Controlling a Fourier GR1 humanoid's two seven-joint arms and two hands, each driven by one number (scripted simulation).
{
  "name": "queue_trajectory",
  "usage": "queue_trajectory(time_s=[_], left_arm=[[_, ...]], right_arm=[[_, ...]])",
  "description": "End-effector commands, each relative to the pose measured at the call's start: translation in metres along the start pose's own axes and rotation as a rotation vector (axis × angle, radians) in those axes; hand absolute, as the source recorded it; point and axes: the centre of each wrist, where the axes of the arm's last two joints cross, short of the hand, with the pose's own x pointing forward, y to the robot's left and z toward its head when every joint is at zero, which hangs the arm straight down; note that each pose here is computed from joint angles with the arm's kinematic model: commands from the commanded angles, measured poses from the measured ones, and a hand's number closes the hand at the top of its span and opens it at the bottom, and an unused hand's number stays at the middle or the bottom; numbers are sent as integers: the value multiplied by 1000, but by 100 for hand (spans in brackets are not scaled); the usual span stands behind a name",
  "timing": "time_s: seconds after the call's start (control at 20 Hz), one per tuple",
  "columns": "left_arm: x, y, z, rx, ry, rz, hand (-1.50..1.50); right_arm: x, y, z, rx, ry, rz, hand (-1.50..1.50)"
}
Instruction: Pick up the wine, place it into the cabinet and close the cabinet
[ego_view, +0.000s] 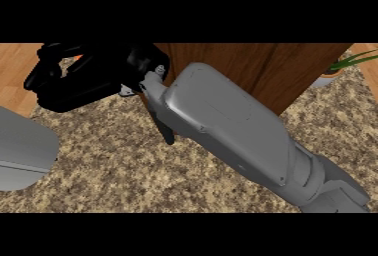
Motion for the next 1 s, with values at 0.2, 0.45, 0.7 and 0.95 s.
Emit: queue_trajectory(time_s=[0.2,0.45,0.7,0.95], left_arm=[[10,7,0,13,-10,-13,-150],[10,-1,-5,-25,26,19,-150],[9,-9,-6,-54,21,64,-150],[9,-21,-10,-74,36,97,-150]], right_arm=[[-32,-77,6,-241,-83,25,150],[-36,-99,19,-306,-100,3,150],[-49,-121,36,-344,-106,-8,150],[-49,-125,39,-353,-144,-17,150]])
